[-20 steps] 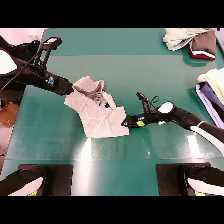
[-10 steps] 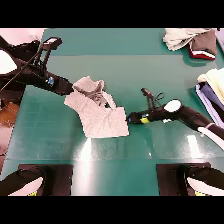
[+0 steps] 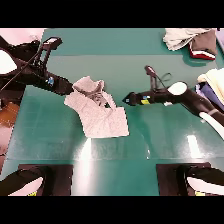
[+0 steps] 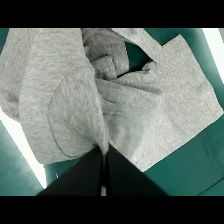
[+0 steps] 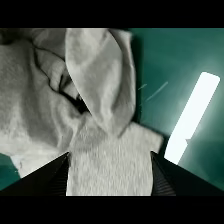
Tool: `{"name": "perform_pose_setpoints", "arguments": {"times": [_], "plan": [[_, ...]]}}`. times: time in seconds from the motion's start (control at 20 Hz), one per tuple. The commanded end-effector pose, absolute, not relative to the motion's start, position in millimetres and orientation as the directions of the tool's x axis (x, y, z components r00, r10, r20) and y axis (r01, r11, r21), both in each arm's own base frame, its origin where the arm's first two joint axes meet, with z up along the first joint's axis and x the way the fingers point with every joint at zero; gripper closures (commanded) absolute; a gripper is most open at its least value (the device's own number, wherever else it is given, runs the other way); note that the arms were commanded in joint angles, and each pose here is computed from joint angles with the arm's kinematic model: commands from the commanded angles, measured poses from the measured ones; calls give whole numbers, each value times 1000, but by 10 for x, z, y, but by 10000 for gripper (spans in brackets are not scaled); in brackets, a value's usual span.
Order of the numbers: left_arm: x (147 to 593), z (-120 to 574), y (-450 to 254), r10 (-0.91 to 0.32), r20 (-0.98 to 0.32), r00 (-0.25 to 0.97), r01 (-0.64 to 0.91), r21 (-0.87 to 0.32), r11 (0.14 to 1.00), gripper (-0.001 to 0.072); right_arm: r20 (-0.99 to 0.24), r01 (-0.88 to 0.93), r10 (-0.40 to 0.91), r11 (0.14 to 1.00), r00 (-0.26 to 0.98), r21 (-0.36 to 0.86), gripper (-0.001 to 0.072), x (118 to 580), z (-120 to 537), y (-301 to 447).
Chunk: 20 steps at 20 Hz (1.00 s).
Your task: Fold the shirts.
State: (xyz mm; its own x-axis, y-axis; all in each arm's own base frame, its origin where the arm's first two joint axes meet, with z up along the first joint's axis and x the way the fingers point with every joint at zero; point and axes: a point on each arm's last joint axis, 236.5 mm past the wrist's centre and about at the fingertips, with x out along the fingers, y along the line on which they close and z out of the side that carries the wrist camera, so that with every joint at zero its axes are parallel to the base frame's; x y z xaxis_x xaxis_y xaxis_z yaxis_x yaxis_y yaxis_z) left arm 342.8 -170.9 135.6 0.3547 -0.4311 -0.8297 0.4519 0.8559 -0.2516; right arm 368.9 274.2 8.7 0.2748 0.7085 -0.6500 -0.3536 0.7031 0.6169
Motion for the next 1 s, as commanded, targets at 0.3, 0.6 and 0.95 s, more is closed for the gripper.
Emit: {"name": "perform_pose_setpoints", "arguments": {"times": [0.3,0.6,0.95], "plan": [[3427,1362,-1708,-431,-829,356,452,-251,856,686,-695,-446,715,648,75,618,133,3816,-509,3694],[3375,1335,-1700,-427,-840,333,453,-255,854,686,-699,-351,710,679,89,645,577,3999,-626,3651],[3390,1381,-1657,-412,-842,348,456,-232,859,686,-725,-457,670,702,161,546,702,4095,-185,3362]]}}
